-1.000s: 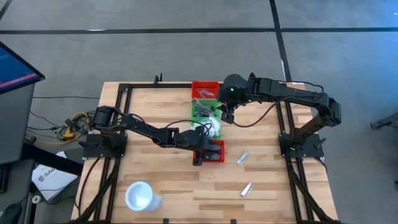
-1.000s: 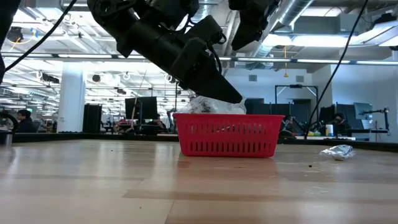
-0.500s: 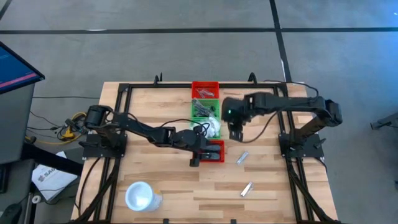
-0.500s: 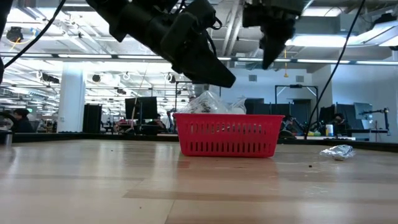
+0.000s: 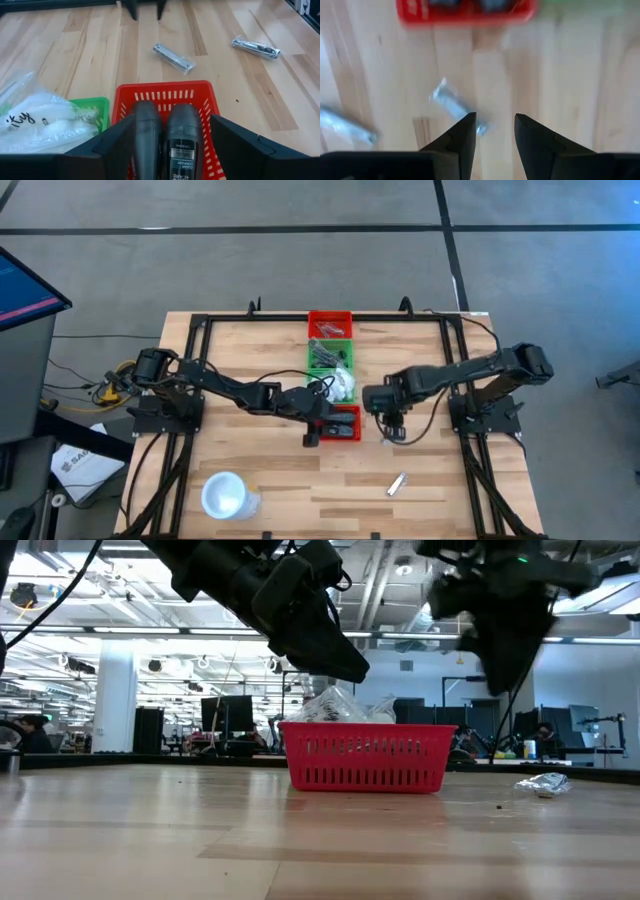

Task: Pick & Place Travel size toiletries
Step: Put the silver nail cutter into the top red bin

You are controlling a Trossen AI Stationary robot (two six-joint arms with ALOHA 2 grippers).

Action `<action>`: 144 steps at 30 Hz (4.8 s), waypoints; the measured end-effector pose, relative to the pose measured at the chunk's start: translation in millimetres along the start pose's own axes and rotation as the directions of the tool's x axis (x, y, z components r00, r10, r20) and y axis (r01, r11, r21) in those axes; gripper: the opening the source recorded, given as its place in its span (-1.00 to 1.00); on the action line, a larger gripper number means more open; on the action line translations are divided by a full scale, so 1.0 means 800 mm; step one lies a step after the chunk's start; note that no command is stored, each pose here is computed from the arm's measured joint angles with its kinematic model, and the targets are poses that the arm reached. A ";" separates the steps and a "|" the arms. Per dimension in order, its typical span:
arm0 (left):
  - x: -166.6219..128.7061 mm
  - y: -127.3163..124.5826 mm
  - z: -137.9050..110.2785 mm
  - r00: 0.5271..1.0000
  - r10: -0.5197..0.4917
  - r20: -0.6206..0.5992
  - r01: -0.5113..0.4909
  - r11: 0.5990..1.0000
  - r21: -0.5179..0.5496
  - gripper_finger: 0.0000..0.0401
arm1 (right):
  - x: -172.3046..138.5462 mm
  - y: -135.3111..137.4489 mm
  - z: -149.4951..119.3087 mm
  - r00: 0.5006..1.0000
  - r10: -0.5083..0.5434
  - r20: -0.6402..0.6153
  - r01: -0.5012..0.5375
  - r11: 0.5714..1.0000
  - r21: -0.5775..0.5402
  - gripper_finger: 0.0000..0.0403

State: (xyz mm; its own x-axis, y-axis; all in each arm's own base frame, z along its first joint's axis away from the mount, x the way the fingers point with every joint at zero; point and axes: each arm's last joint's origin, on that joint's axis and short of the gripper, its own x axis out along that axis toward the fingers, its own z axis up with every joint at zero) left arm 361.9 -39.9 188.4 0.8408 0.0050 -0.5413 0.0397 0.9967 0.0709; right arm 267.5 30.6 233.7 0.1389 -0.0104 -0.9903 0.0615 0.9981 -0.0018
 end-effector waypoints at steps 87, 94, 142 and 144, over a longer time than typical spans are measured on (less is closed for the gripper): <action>-0.002 -0.020 0.004 0.998 -0.041 0.038 0.042 0.999 -0.013 0.18 | 0.120 0.026 -0.047 0.990 0.002 -0.138 -0.054 0.923 -0.381 -0.83; -0.002 -0.020 0.004 0.998 -0.041 0.038 0.042 0.999 -0.013 0.18 | 0.112 0.027 -0.043 0.987 -0.001 -0.158 -0.054 0.938 -0.341 -0.83; -0.161 0.024 -0.060 0.969 0.229 0.095 -0.213 0.965 -0.155 0.18 | -0.047 -0.173 0.052 0.800 -0.277 0.533 0.273 0.958 0.088 -0.83; -0.168 0.025 -0.067 0.965 0.237 0.109 -0.217 0.962 -0.166 0.18 | -0.043 -0.185 0.058 0.781 -0.286 0.555 0.274 0.956 0.107 -0.83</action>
State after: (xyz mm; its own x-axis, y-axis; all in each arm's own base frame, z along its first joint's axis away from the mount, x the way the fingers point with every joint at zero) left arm 220.9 -16.4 217.4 0.8802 0.2318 -0.4142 -0.2338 0.9712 0.0466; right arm 299.2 -119.6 274.3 0.6394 -0.3273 -0.6957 0.2025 0.9446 -0.2583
